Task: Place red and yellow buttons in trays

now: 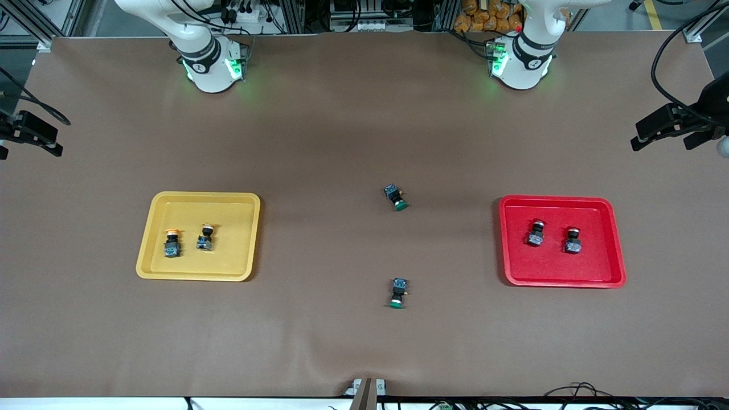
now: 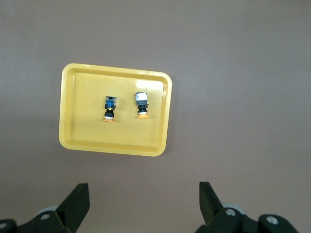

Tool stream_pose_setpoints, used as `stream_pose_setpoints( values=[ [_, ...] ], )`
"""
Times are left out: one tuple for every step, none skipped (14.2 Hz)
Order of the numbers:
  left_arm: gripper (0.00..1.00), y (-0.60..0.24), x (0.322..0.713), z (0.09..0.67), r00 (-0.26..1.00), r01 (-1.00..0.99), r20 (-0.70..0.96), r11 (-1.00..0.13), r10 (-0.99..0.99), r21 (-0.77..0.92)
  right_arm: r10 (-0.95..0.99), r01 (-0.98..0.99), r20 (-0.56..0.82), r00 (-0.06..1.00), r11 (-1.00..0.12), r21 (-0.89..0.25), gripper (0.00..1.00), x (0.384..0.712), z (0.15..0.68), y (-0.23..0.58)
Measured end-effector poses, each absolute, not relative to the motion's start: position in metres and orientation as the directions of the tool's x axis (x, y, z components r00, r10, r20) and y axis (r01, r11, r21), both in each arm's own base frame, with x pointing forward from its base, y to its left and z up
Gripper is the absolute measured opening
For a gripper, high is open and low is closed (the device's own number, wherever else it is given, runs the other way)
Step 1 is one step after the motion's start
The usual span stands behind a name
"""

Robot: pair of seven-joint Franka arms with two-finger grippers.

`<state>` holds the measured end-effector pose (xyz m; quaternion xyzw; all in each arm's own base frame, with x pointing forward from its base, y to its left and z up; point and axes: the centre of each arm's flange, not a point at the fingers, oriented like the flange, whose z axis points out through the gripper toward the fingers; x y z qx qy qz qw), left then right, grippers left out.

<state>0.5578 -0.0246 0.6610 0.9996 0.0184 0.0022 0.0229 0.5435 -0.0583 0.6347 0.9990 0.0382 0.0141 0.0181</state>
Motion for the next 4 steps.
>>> stream_pose_setpoints(
  values=[
    [1.0, -0.0245, 0.5578, 0.6609, 0.999, 0.037, 0.004, -0.998, 0.037, 0.046, 0.077, 0.076, 0.027, 0.997, -0.996, 0.037, 1.0, 0.5436, 0.6347, -0.0582],
    [1.0, -0.0244, 0.5578, 0.6608, 0.999, 0.037, 0.003, -0.998, 0.037, 0.046, 0.077, 0.076, 0.027, 0.997, -0.996, 0.037, 1.0, 0.5436, 0.6347, -0.0582],
    [1.0, -0.0242, 0.5578, 0.6607, 0.999, 0.038, 0.003, -0.998, 0.038, 0.046, 0.077, 0.076, 0.027, 0.997, -0.996, 0.037, 1.0, 0.5436, 0.6347, -0.0581],
    [1.0, -0.0236, 0.5578, 0.6606, 0.999, 0.039, 0.003, -0.998, 0.039, 0.046, 0.078, 0.077, 0.027, 0.997, -0.996, 0.037, 1.0, 0.5437, 0.6346, -0.0577]
  ],
)
